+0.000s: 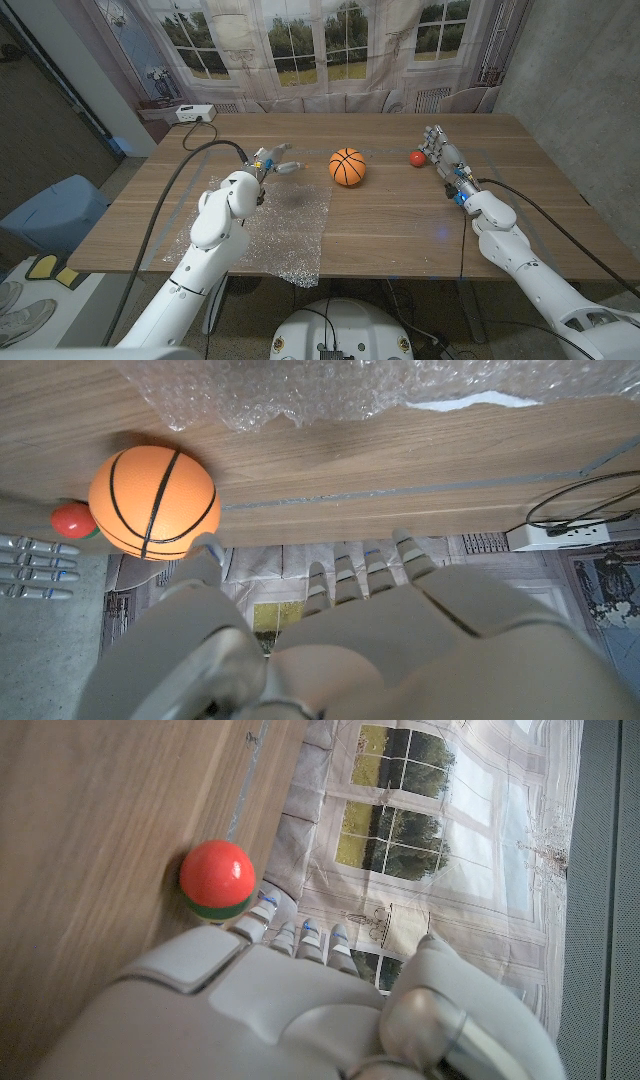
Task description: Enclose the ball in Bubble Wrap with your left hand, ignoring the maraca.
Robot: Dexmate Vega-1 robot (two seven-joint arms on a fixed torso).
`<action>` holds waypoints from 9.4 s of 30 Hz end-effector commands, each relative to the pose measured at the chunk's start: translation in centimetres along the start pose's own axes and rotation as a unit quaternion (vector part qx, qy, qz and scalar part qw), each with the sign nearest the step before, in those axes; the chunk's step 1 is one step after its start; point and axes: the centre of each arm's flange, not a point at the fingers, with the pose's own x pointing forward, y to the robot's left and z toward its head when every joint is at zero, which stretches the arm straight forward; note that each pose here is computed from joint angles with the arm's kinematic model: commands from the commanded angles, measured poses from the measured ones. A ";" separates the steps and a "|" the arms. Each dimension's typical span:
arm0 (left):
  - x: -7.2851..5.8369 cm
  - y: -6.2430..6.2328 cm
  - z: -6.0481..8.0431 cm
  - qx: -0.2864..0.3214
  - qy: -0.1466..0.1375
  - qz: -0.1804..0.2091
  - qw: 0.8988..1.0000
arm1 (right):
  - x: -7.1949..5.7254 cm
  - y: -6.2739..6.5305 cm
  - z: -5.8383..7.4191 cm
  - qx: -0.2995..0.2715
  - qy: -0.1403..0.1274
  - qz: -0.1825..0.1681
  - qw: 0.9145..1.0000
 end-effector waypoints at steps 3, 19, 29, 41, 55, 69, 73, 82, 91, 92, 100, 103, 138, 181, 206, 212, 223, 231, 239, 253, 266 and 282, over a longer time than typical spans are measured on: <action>0.4 -1.1 1.0 0.080 0.021 -0.040 0.996 | -0.7 -0.2 1.2 -0.009 -0.030 -0.002 1.000; 1.5 -2.1 2.9 0.158 0.026 -0.091 0.983 | -0.6 -0.2 1.6 -0.008 -0.039 -0.012 0.999; 1.7 -2.0 4.9 0.252 0.038 -0.086 0.963 | -0.7 -0.5 1.3 -0.002 -0.042 -0.020 0.999; 2.2 -2.5 6.2 0.293 0.030 -0.096 0.951 | -0.9 -0.8 1.2 0.000 -0.044 -0.024 0.999; 3.2 -3.1 6.9 0.268 0.011 -0.171 0.948 | -0.8 -1.1 1.1 0.001 -0.045 -0.025 0.999; 2.9 -3.7 8.8 0.360 0.003 -0.110 0.926 | -1.2 -1.8 0.7 0.006 -0.044 -0.036 0.998; 2.6 -4.1 9.2 0.382 -0.002 -0.083 0.920 | -1.3 -2.0 0.5 0.008 -0.044 -0.040 0.998; 2.5 -5.5 9.0 0.407 -0.004 -0.066 0.911 | -1.2 -2.2 0.2 0.008 -0.042 -0.046 0.998; 2.4 -6.6 8.6 0.403 -0.017 -0.061 0.913 | -0.8 -2.1 0.0 0.006 -0.039 -0.050 0.998; 2.4 -6.7 8.6 0.405 -0.019 -0.059 0.912 | -0.8 -2.1 -0.1 0.005 -0.038 -0.051 0.998; 2.3 -7.6 8.1 0.409 -0.034 -0.043 0.911 | -0.5 -2.0 -0.6 0.005 -0.031 -0.057 0.998; 2.4 -7.8 7.8 0.408 -0.035 -0.043 0.911 | -0.4 -1.9 -0.8 0.006 -0.030 -0.060 0.998; 1.4 -7.5 4.0 0.327 -0.051 0.154 0.931 | 0.4 0.2 0.2 -0.016 -0.029 -0.070 0.997; 4.5 2.0 5.0 0.037 -0.142 0.311 0.939 | 1.1 -0.6 1.0 -0.025 -0.039 -0.079 0.996; 8.5 3.7 8.8 0.087 -0.168 0.167 0.968 | 0.5 -1.6 0.5 -0.016 -0.043 -0.088 0.995; 9.4 3.7 9.0 0.077 -0.140 0.203 0.966 | 0.5 -1.7 0.3 -0.014 -0.042 -0.087 0.995; 10.6 4.4 10.3 0.023 -0.109 0.305 0.946 | 0.1 -2.2 0.0 -0.010 -0.039 -0.089 0.995; 11.9 4.8 12.3 0.027 -0.127 0.279 0.952 | -0.1 -2.6 -0.2 -0.007 -0.040 -0.092 0.995; 14.0 4.7 13.7 0.057 -0.125 0.213 0.967 | -0.3 -3.2 -0.5 -0.002 -0.042 -0.095 0.995; 16.5 4.9 15.8 0.154 -0.108 0.084 0.979 | -0.7 -4.0 -0.5 -0.004 -0.041 -0.103 0.994; 15.3 6.5 14.9 0.109 -0.152 0.039 0.982 | -0.1 -4.1 -0.5 -0.004 -0.037 -0.099 0.994; 9.7 5.5 13.7 0.140 -0.133 -0.020 0.981 | -0.1 -2.7 -0.4 -0.003 -0.037 -0.088 0.995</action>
